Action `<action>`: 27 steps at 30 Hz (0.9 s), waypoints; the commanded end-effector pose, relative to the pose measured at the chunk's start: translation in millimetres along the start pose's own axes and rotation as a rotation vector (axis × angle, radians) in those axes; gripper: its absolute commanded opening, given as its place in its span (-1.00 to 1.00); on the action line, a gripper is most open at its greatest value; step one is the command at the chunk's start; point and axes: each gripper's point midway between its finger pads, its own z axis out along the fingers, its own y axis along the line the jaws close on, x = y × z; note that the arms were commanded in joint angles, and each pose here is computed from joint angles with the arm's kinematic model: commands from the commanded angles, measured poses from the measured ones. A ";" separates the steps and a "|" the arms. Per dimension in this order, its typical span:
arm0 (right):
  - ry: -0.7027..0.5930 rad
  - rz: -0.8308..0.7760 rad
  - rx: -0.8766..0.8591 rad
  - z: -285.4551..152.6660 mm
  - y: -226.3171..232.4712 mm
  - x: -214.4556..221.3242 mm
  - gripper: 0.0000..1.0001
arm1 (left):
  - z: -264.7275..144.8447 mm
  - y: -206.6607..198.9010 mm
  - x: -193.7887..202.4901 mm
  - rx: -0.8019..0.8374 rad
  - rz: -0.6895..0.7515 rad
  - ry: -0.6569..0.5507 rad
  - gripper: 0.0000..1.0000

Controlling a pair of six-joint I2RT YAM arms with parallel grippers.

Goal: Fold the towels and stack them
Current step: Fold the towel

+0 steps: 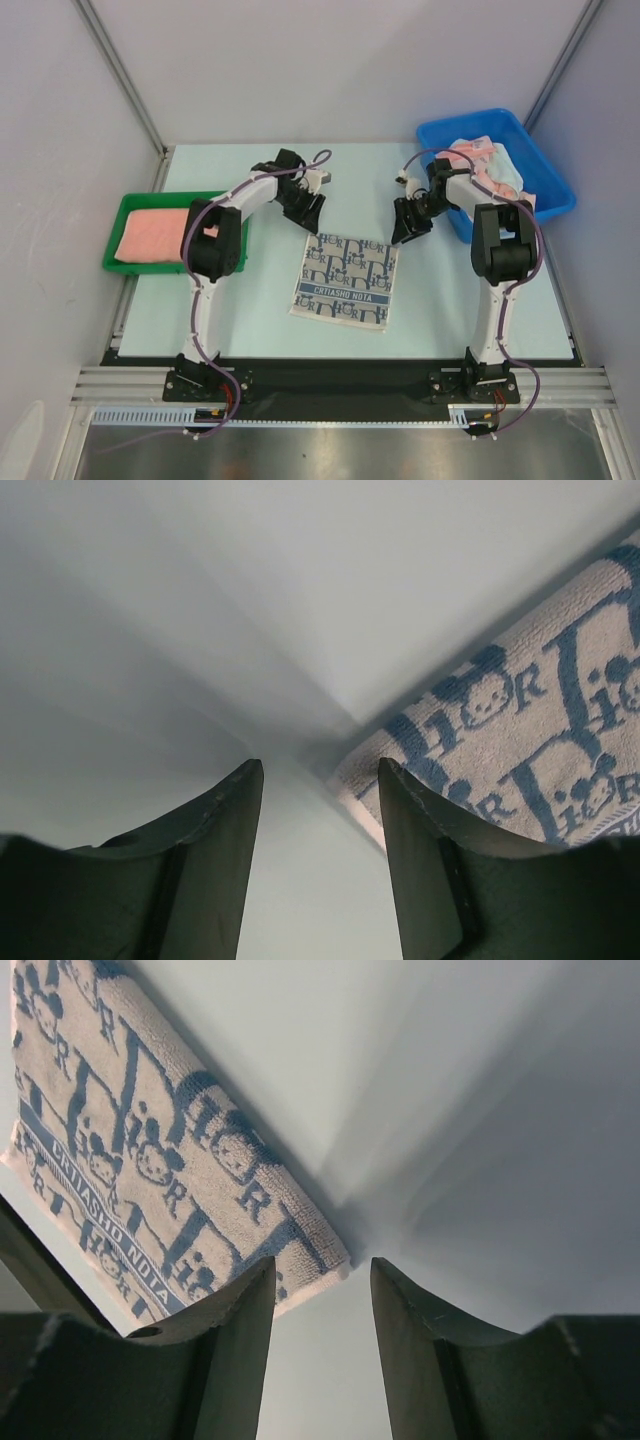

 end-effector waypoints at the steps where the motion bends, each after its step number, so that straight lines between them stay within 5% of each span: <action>1: 0.029 -0.023 -0.059 2.6 5.6 3.4 -0.03 | -2.9 0.8 0.8 0.046 0.047 0.007 0.11; 10: 0.060 -0.021 -0.033 13.1 -3.2 9.0 -0.08 | 3.1 5.5 7.1 0.043 0.049 0.035 -0.06; 13: 0.055 -0.026 -0.036 12.8 -3.3 7.6 -0.34 | 4.9 6.4 10.4 0.044 0.050 0.047 -0.15; 22: 0.023 -0.054 -0.007 9.0 -3.9 -1.9 -0.97 | 1.5 -1.9 7.7 0.081 0.052 0.032 -0.94; 27: -0.041 -0.130 0.055 2.1 -6.5 -28.4 -1.00 | -3.4 18.3 3.4 -0.028 0.023 0.020 -0.99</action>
